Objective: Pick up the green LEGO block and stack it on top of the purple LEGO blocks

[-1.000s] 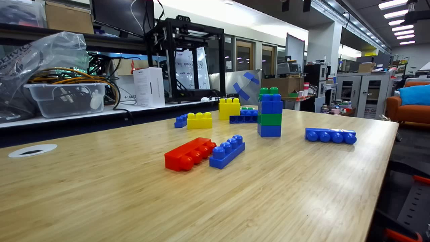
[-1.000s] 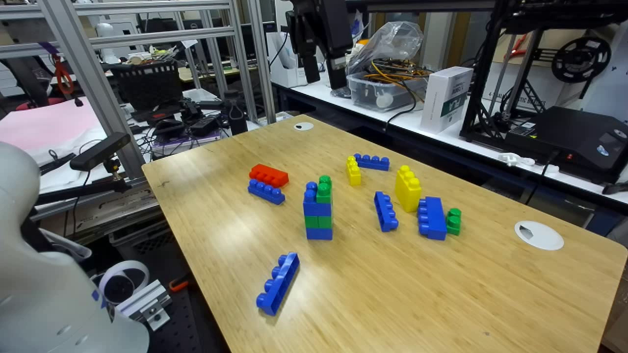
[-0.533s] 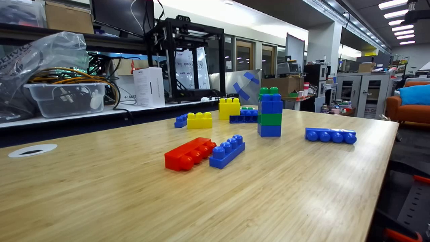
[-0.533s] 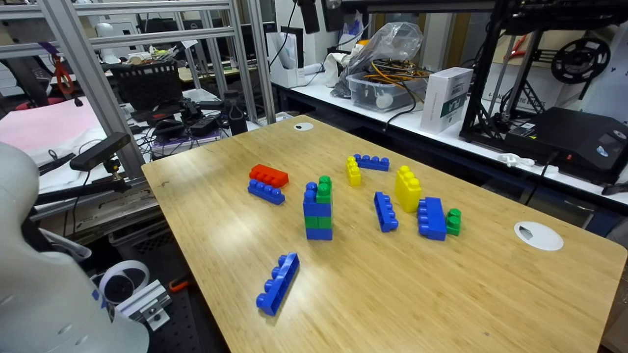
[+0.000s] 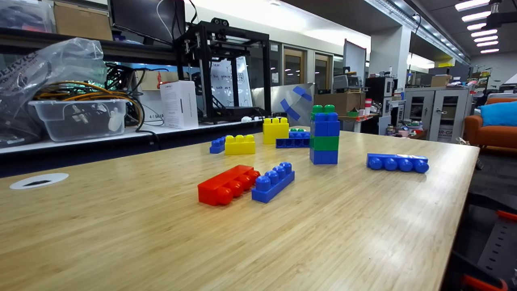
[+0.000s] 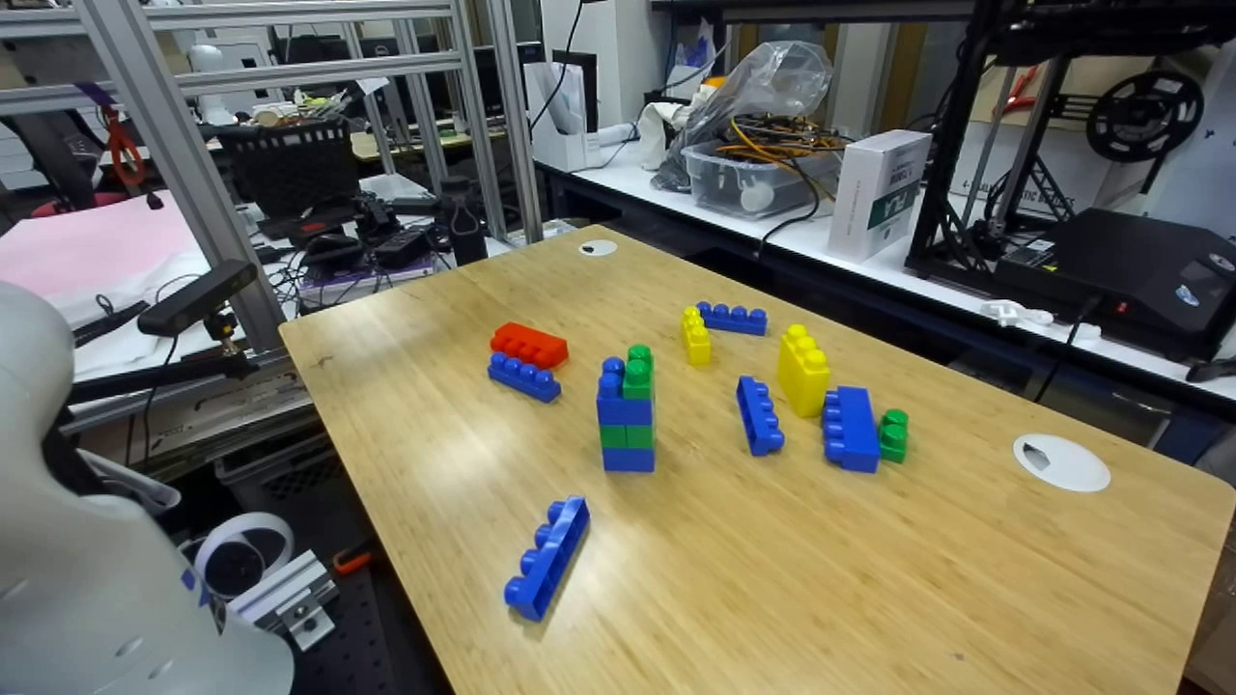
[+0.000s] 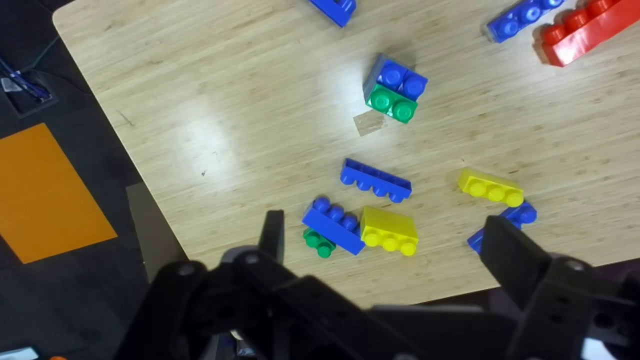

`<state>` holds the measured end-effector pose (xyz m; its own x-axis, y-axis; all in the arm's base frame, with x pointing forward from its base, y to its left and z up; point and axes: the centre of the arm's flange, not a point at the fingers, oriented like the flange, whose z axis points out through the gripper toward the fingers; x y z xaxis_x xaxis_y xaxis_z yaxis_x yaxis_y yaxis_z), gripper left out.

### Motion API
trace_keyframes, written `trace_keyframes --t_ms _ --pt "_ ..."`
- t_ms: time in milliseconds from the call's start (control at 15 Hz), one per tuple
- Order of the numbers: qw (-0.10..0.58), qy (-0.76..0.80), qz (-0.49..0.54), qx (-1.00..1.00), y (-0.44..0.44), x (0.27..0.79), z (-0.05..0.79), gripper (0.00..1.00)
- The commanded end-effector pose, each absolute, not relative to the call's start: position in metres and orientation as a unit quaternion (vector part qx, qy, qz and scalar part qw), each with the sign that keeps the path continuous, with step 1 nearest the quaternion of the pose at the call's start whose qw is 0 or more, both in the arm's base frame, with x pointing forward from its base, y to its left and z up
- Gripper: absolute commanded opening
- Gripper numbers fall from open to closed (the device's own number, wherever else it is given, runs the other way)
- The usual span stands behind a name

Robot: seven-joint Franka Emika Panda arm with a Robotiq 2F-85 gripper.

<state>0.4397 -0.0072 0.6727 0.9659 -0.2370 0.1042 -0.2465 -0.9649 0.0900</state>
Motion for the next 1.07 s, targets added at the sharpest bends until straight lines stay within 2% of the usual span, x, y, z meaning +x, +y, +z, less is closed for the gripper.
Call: trace_keyframes --t_ms 0,400,600,667,733,1000 --pt "0.051 -0.122 0.047 0.990 -0.007 0.439 0.673 1.00" --pt "0.051 -0.122 0.046 0.990 -0.008 0.440 0.672 1.00" --pt "0.047 -0.130 0.030 0.990 -0.012 0.458 0.663 1.00" --pt "0.046 -0.129 0.024 0.990 -0.022 0.510 0.632 1.00" --pt "0.044 -0.131 0.023 0.990 -0.025 0.521 0.623 1.00" --pt "0.038 -0.137 0.003 0.990 -0.048 0.623 0.529 1.00"
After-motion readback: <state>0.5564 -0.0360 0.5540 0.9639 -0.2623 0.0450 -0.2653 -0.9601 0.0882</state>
